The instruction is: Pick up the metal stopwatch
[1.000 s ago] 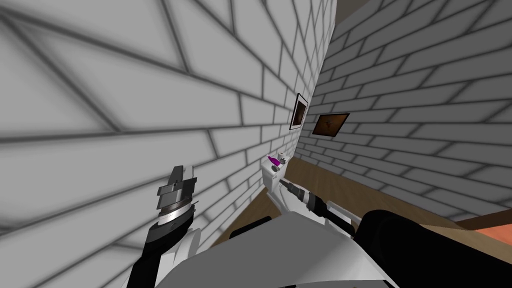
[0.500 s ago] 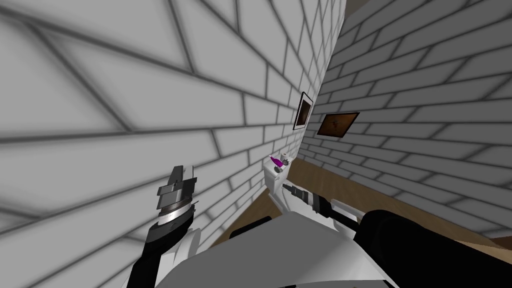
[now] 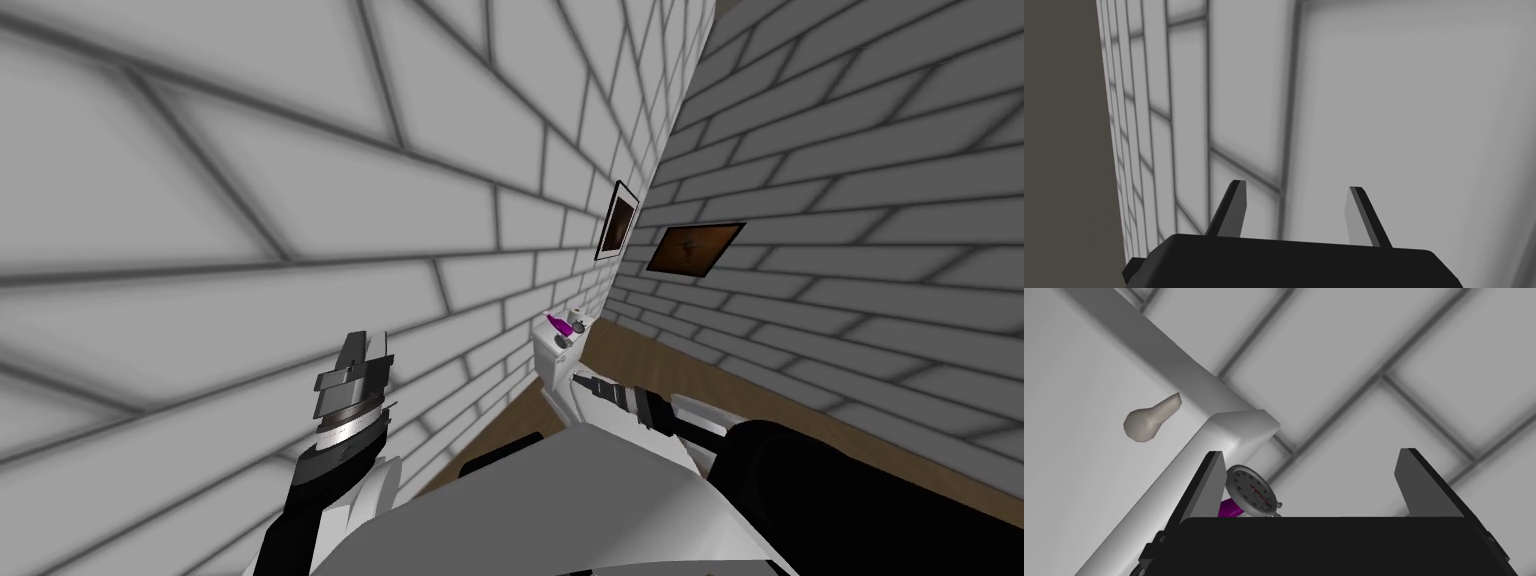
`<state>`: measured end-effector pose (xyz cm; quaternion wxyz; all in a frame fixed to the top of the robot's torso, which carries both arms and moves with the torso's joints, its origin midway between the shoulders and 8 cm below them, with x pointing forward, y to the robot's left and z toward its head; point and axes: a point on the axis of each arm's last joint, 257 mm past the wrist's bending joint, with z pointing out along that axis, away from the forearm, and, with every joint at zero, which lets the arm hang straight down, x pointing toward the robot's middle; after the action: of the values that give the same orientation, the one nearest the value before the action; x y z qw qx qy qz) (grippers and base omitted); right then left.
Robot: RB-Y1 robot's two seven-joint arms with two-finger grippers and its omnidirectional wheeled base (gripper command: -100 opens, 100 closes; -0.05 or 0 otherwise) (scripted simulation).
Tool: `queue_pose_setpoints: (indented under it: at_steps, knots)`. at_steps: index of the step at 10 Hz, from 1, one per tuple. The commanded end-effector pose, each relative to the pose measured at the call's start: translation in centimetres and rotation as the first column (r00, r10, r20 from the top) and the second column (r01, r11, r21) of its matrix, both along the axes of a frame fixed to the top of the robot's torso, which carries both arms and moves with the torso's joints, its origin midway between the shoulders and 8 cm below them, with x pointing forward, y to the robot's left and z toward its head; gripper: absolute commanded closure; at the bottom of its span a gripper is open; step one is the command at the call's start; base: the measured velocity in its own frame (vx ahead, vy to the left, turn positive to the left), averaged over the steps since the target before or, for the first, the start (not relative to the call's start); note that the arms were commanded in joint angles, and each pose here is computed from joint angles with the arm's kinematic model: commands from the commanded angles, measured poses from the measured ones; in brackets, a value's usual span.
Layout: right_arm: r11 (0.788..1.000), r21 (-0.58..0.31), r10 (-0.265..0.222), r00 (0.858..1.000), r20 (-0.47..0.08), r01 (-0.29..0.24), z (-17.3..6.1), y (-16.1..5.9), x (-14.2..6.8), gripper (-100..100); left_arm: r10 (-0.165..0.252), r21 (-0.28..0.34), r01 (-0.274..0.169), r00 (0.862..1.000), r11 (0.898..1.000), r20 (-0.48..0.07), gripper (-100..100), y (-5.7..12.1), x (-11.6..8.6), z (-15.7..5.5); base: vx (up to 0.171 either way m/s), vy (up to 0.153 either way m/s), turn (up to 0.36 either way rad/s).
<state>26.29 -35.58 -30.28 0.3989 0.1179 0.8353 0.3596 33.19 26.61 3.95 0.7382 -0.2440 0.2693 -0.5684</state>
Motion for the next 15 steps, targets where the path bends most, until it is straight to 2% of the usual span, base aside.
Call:
queue_pose_setpoints:
  at_steps: [1, 2, 3, 4, 5, 6, 7, 8, 9, 10, 12, 13, 15]
  knots:
    - [0.999, -0.053, 0.010, 0.999, -0.044, -0.013, -1.1, -1.7, -0.7, -100, 0.000, 0.000, 0.000, 1.000, 1.000, 0.000, 0, 0.0, 0.0, 0.0, 0.013, 0.029, 0.116]
    - [0.998, -0.062, 0.018, 0.999, -0.047, -0.020, -1.0, -1.8, -0.7, -100, 0.000, 0.000, 0.000, 1.000, 1.000, 0.000, 0, 0.0, 0.0, 0.0, 0.009, 0.025, 0.068]
    - [0.994, -0.107, 0.021, 0.996, -0.082, -0.030, -1.8, -3.5, -1.2, -100, 0.000, 0.000, 0.000, 1.000, 1.000, 0.000, 0, 0.0, 0.0, 0.0, 0.010, 0.039, 0.147]
    - [0.993, -0.113, 0.026, 0.996, -0.084, -0.036, -1.7, -3.6, -1.2, -100, 0.000, 0.000, 0.000, 1.000, 1.000, 0.000, 0, 0.0, 0.0, 0.0, 0.013, 0.026, 0.062]
    - [0.986, -0.160, 0.028, 0.993, -0.117, -0.047, -2.3, -5.4, -1.7, -100, 0.000, 0.000, 0.000, 1.000, 1.000, 0.000, 0, 0.0, 0.0, 0.0, 0.012, 0.036, 0.093]
    - [0.985, -0.165, 0.031, 0.992, -0.119, -0.051, -2.2, -5.5, -1.7, -100, 0.000, 0.000, 0.000, 1.000, 1.000, 0.000, 0, 0.0, 0.0, 0.0, 0.006, 0.034, 0.084]
    - [0.976, -0.208, 0.029, 0.989, -0.148, -0.060, -2.7, -7.3, -2.1, -100, 0.000, 0.000, 0.000, 1.000, 1.000, 0.000, 0, 0.0, 0.0, 0.0, 0.009, 0.046, 0.157]
    - [0.974, -0.215, 0.034, 0.988, -0.151, -0.066, -2.6, -7.4, -2.0, -100, 0.000, 0.000, 0.000, 1.000, 1.000, 0.000, 0, 0.0, 0.0, 0.0, 0.010, 0.037, 0.072]
    - [0.962, -0.263, 0.032, 0.983, -0.179, -0.079, -2.8, -9.3, -2.4, -100, 0.000, 0.000, 0.000, 1.000, 1.000, 0.000, 0, 0.0, 0.0, 0.0, 0.017, 0.055, 0.134]
    - [0.961, -0.265, 0.033, 0.983, -0.180, -0.081, -2.8, -9.4, -2.3, -100, 0.000, 0.000, 0.000, 1.000, 1.000, 0.000, 0, 0.0, 0.0, 0.0, 0.012, 0.042, 0.073]
    - [0.931, -0.351, 0.019, 0.974, -0.225, -0.100, -3.0, -13.1, -2.8, -100, 0.000, 0.000, 0.000, 1.000, 1.000, 0.000, 0, 0.0, 0.0, 0.0, 0.013, 0.059, 0.181]
    - [0.927, -0.359, 0.024, 0.973, -0.228, -0.108, -2.8, -13.3, -2.7, -100, 0.000, 0.000, 0.000, 1.000, 1.000, 0.000, 0, 0.0, 0.0, 0.0, 0.014, 0.056, 0.075]
    - [0.888, -0.442, 0.008, 0.964, -0.265, -0.129, -2.3, -17.0, -2.9, -100, 0.000, 0.000, 0.000, 1.000, 1.000, 0.000, 0, 0.0, 0.0, 0.0, 0.008, 0.069, 0.169]
